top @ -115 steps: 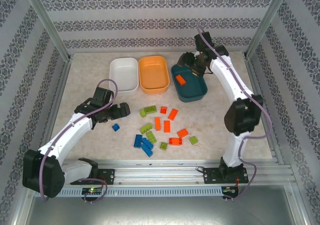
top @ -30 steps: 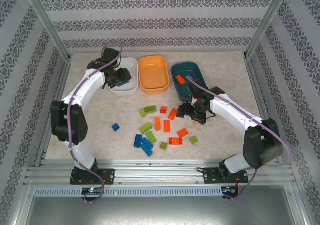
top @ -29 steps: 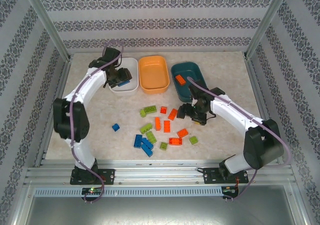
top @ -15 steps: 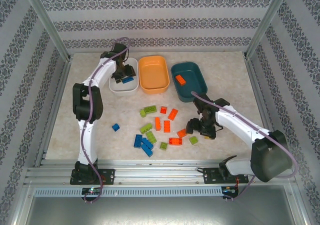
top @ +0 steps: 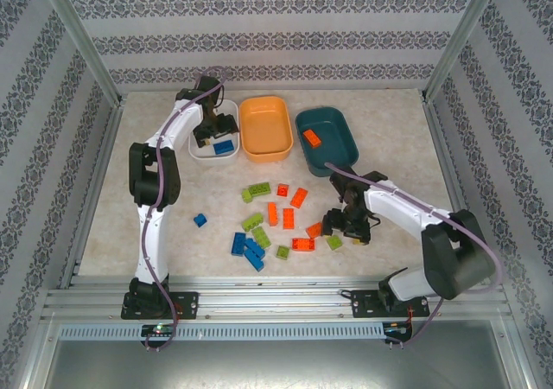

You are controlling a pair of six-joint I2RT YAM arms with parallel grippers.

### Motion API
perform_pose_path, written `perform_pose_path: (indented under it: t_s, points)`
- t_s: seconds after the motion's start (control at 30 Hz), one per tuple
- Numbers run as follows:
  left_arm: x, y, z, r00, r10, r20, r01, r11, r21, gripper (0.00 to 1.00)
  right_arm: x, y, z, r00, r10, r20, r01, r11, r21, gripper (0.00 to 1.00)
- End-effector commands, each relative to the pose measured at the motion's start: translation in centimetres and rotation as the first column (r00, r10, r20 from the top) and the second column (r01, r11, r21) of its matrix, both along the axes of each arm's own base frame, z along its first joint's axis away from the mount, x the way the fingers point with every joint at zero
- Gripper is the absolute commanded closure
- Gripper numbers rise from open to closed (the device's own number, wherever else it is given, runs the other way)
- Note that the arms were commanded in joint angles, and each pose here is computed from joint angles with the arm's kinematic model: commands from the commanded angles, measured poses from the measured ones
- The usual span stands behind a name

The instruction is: Sort the legos into containers by color

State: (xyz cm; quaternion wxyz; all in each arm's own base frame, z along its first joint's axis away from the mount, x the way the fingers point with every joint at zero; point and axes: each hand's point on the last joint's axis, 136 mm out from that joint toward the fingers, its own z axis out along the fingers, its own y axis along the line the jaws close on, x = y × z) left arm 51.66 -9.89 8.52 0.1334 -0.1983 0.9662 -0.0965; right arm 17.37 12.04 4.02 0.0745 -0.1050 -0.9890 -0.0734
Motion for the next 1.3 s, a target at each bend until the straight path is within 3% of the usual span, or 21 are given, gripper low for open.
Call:
perform_pose_path:
  t_s: [0.0,0.27,0.77,0.93,1.27]
  points:
    - [-0.8,0.6,3.3,1.0,0.009,0.028,-0.008,1.0,-0.013,0.13,0.3,0.6,-1.1,1.0,0.003,-0.008,-0.003,1.0,0.018,0.24]
    - [-3.2,1.4,7.3,0.994,0.018,0.105,-0.013,0.999,-0.052,0.11,0.6,1.4,-3.0,0.997,0.055,-0.049,-0.055,0.998,-0.007,0.32]
    - [-10.5,2.8,7.8,0.994,0.035,0.103,-0.024,0.994,-0.107,0.1,0.7,1.8,-4.2,0.994,0.089,-0.064,-0.093,0.994,-0.063,0.57]
    - [-12.1,3.1,7.7,0.995,0.019,0.102,-0.009,0.995,-0.097,0.1,0.8,1.7,-3.6,0.995,0.085,-0.051,-0.088,0.994,-0.071,0.66]
    - [-15.9,4.3,7.9,0.995,-0.037,0.097,0.04,0.999,-0.021,0.1,3.5,1.9,2.2,0.998,0.033,0.062,-0.033,0.999,-0.01,0.66]
